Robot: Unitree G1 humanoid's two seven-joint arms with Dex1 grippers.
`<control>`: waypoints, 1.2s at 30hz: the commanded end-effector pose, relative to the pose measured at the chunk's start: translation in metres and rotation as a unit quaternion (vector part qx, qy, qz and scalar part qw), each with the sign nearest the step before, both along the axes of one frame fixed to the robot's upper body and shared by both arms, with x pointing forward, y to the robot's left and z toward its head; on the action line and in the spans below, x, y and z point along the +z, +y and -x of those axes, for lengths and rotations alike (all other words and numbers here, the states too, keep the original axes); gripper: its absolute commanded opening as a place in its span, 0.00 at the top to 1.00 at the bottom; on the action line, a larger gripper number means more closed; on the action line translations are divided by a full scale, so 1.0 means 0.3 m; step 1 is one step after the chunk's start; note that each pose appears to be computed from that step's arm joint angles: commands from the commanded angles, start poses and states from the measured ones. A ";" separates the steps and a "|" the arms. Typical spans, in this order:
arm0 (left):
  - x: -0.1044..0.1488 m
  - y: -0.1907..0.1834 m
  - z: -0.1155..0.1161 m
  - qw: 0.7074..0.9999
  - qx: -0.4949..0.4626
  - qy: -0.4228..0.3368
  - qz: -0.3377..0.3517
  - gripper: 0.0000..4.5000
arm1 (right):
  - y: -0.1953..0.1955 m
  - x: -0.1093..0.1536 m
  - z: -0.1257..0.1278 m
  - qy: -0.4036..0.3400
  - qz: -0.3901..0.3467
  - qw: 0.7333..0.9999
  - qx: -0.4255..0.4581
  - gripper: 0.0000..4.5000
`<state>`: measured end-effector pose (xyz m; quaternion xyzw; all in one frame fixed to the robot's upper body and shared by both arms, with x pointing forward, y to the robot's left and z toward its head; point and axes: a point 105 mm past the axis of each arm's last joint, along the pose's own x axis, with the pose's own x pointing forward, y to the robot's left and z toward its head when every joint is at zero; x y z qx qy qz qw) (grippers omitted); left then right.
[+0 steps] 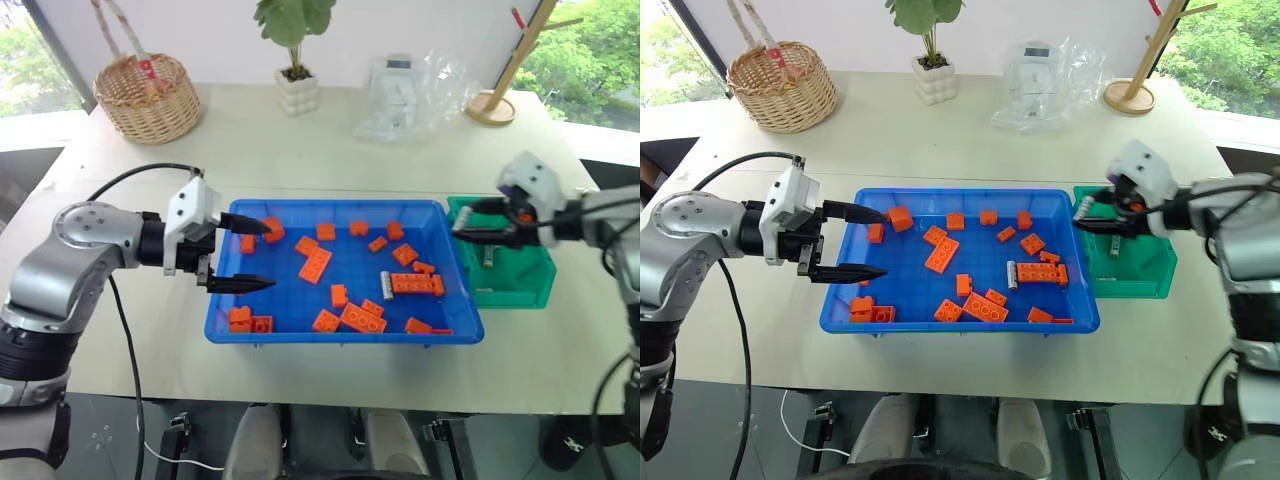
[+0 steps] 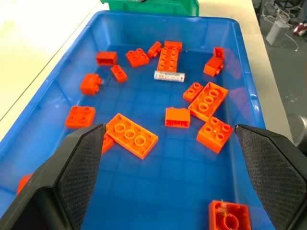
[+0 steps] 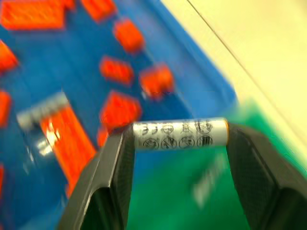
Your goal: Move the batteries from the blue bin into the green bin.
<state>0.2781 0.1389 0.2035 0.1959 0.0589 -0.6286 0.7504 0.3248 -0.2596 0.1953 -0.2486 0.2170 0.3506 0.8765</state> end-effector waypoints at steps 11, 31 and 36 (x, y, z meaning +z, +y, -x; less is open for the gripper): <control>0.031 -0.029 -0.016 0.999 -0.025 -0.021 0.006 0.00 | 0.156 0.083 0.021 -0.039 -0.032 0.995 0.084 0.01; 0.036 -0.038 0.009 0.999 -0.025 -0.025 0.002 0.00 | 0.412 -0.250 -0.010 0.089 0.067 0.948 0.299 0.01; 0.037 -0.034 0.014 0.999 -0.019 -0.025 0.003 0.00 | 0.408 -0.258 -0.004 0.087 0.060 0.948 0.302 0.28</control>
